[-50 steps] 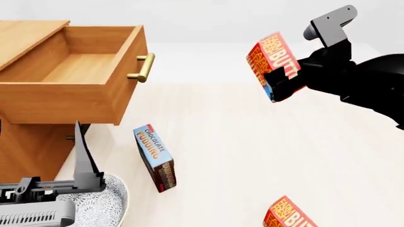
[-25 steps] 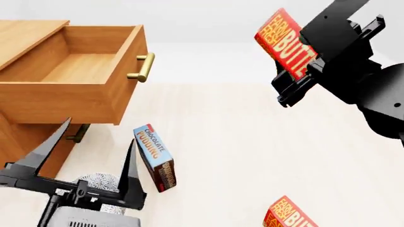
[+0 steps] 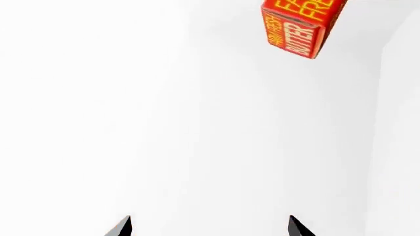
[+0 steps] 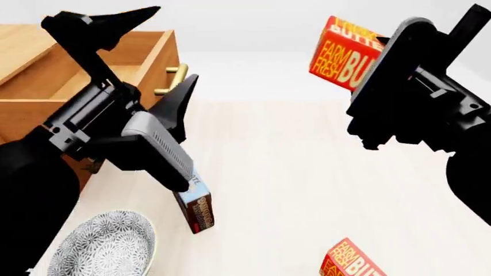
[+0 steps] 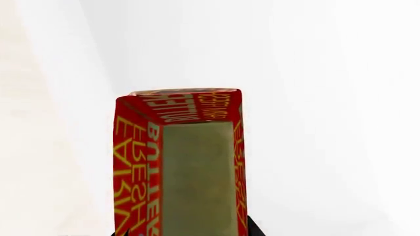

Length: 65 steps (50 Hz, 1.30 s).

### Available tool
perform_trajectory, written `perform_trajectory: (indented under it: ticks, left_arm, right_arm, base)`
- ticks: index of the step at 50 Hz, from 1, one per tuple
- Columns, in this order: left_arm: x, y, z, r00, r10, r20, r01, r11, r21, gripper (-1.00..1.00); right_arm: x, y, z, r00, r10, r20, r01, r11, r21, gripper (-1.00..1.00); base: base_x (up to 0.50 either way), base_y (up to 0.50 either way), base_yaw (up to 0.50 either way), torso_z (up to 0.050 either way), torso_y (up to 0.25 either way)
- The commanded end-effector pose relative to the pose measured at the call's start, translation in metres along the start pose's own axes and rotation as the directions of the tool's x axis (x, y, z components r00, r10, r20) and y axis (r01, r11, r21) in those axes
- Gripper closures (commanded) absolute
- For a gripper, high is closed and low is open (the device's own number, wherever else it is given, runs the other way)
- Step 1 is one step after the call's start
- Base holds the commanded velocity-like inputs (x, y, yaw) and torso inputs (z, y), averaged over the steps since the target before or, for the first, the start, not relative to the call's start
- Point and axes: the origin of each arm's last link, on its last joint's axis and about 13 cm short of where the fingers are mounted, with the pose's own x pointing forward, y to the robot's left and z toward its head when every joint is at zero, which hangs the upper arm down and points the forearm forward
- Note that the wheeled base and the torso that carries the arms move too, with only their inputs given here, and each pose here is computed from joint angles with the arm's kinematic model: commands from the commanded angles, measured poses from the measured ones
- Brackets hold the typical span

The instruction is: Put the butter at the front in the top drawer of the cabinet and close it.

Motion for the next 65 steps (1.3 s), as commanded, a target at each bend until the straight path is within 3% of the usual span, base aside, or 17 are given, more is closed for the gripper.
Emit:
perform_trajectory:
  ticks: [1,6,19,25,43,52,65]
  left_arm:
    - [0.032,0.049,-0.007,0.987,-0.155,0.048,0.13,0.932,0.339,-1.0]
    - [0.042,0.058,-0.012,0.97,-0.232,0.07,0.174,0.869,0.463,-1.0]
    - [0.059,0.07,-0.013,0.935,-0.331,0.127,0.207,0.801,0.561,-1.0]
    - [0.062,0.068,-0.012,0.927,-0.343,0.149,0.205,0.8,0.563,-1.0]
    - [0.066,0.047,-0.012,0.914,-0.357,0.191,0.195,0.802,0.564,-1.0]
    - [0.066,0.045,-0.013,0.913,-0.36,0.192,0.197,0.801,0.566,-1.0]
    - [0.068,0.04,-0.014,0.915,-0.352,0.196,0.195,0.813,0.548,-1.0]
  right_arm:
    - [-0.008,-0.021,0.004,0.981,-0.192,0.029,0.193,0.977,-0.091,1.0]
    - [-0.006,-0.026,0.005,0.979,-0.204,0.024,0.205,0.975,-0.081,1.0]
    - [0.001,-0.042,0.014,0.976,-0.21,0.056,0.215,0.971,-0.106,1.0]
    - [0.007,-0.049,0.018,0.978,-0.199,0.066,0.205,0.971,-0.121,1.0]
    - [0.009,-0.035,0.025,0.987,-0.147,0.071,0.155,0.98,-0.127,1.0]
    - [0.007,-0.034,0.028,0.987,-0.146,0.065,0.156,0.968,-0.198,1.0]
    - [0.005,-0.028,0.032,0.99,-0.121,0.075,0.133,0.974,-0.183,1.0]
  base:
    - [0.0,0.0,0.0,0.0,0.0]
    - [0.0,0.0,0.0,0.0,0.0]
    - [0.0,0.0,0.0,0.001,0.002]
    - [0.0,0.0,0.0,0.0,0.002]
    - [0.0,0.0,0.0,0.0,0.001]
    - [0.0,0.0,0.0,0.001,0.001]
    - [0.0,0.0,0.0,0.0,0.001]
